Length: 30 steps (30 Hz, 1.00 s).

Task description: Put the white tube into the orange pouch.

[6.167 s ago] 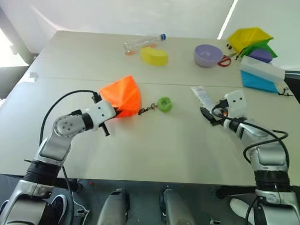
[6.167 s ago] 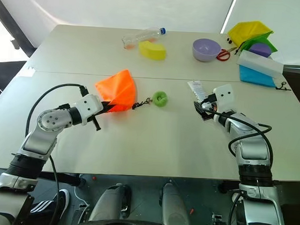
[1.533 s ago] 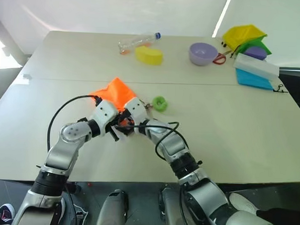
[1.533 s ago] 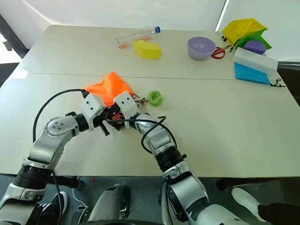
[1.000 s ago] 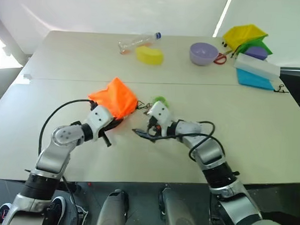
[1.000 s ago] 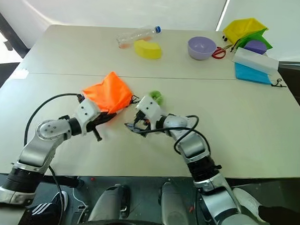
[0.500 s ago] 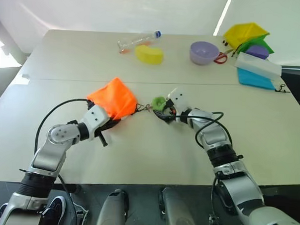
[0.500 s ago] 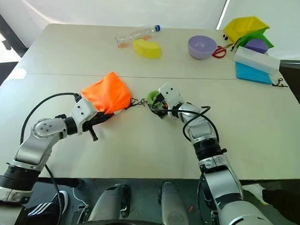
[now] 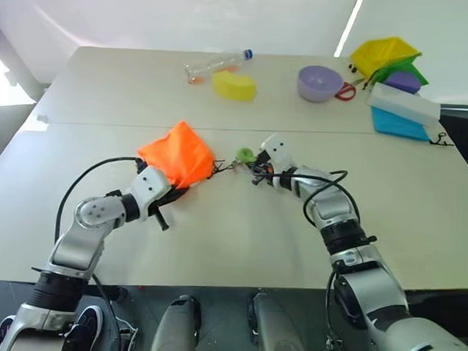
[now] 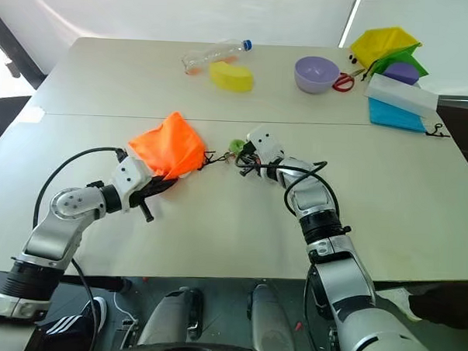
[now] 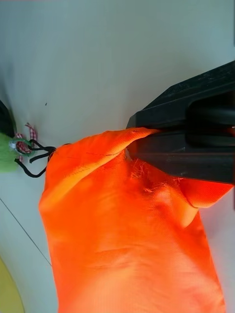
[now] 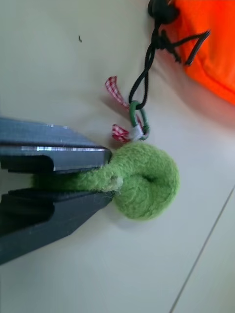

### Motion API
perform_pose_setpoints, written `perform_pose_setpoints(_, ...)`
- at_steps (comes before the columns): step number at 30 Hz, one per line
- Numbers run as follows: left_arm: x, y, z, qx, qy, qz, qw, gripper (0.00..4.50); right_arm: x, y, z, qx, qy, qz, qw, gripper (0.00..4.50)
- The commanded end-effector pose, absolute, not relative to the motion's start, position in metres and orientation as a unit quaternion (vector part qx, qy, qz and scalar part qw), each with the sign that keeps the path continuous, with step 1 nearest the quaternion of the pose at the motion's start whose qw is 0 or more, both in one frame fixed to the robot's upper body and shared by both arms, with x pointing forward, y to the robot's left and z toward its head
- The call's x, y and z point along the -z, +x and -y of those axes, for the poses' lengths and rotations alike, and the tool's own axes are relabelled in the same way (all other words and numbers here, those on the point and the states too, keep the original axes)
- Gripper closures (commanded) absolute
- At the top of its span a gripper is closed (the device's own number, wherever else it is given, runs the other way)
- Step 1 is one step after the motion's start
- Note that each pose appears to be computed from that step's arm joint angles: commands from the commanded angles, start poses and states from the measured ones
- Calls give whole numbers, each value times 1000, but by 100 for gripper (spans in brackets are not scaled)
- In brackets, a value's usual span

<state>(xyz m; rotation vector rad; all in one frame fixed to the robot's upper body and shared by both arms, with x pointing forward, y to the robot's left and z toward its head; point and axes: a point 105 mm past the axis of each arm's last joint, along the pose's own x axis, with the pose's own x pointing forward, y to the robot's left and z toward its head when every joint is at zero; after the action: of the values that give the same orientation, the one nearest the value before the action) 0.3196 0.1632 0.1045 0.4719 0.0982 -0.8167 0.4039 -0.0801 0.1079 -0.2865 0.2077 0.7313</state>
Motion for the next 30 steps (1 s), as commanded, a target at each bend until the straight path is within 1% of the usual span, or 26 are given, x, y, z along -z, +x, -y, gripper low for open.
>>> perform_pose_setpoints(1,-113,317,-161,395,233,-25,888,450,-131,395,91,-357,-137,-63,922,445)
perform_pose_setpoints(6,-112,316,-164,393,226,-31,891,450,-146,360,111,-378,-118,-52,917,445)
perform_pose_setpoints(10,-113,317,-165,403,218,-31,888,450,-150,342,118,-378,-116,-57,917,445)
perform_pose_setpoints(13,-110,313,-160,431,208,-34,877,450,-149,336,117,-376,-104,-56,919,445)
perform_pose_setpoints(18,-106,311,-159,451,225,-36,863,450,-142,337,113,-367,-103,-61,923,445)
perform_pose_setpoints(21,-110,315,-159,453,228,-27,862,361,-141,337,108,-370,-100,-61,922,450)
perform_pose_setpoints(23,-117,316,-156,455,233,-13,859,267,-141,337,107,-372,-97,-61,921,450)
perform_pose_setpoints(24,-120,317,-157,453,242,-3,858,210,-141,337,106,-373,-94,-62,921,450)
perform_pose_setpoints(27,-125,314,-158,465,244,6,851,57,-139,337,107,-374,-97,-65,920,450)
perform_pose_setpoints(30,-135,312,-159,479,239,21,845,57,-136,337,108,-374,-104,-70,919,450)
